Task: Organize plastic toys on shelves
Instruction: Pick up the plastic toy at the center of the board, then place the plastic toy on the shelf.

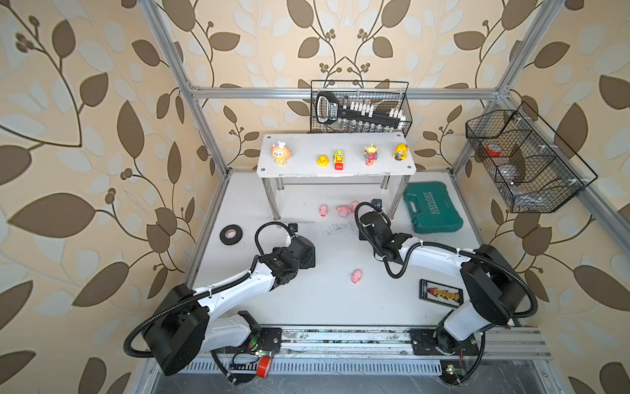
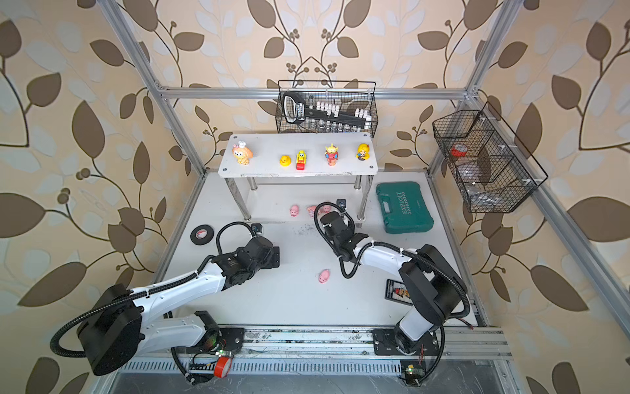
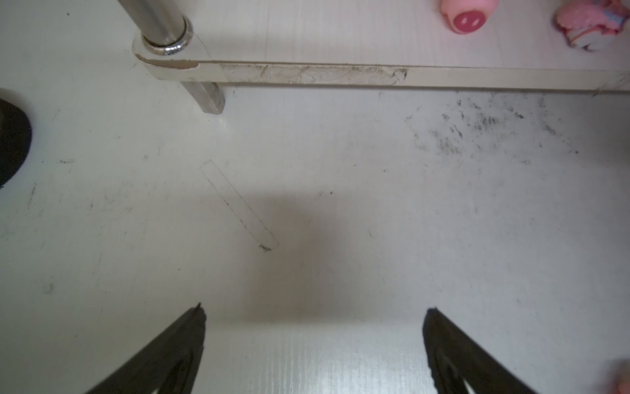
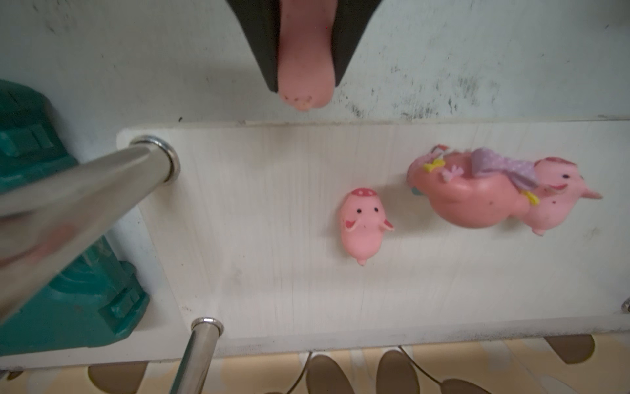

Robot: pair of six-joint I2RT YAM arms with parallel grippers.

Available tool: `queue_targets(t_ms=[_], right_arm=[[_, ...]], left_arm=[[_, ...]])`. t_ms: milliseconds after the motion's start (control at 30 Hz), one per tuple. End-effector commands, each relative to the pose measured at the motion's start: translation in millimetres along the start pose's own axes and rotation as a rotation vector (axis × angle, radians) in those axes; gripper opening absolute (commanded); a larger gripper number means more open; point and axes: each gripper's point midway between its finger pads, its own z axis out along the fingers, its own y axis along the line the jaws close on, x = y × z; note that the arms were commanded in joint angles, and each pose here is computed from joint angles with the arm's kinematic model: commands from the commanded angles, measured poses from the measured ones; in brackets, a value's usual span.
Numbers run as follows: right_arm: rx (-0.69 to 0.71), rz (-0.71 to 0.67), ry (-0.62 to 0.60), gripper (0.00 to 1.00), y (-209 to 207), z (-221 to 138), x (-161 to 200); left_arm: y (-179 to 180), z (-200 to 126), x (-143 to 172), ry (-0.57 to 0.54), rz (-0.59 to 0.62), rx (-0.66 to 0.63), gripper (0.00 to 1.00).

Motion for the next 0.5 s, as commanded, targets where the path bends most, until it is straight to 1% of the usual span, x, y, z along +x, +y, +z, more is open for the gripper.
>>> queue_targets(t_ms=[0,267,467], right_arm=[[-0.039,-0.054,-0.027,0.22,4,16,-20],[-0.036,-0.105,0.007,0.23,5,53,-24],[-0.032,-0.129,0.019,0.24,4,66,-27]], left_arm=[[3,-3,-11,-0.055,-0.017,-0.008,0.99],[2,-3,-10,-0.053,-0.017,-0.001,0.99],[2,-3,-10,-0.053,-0.014,-0.001,0.99]])
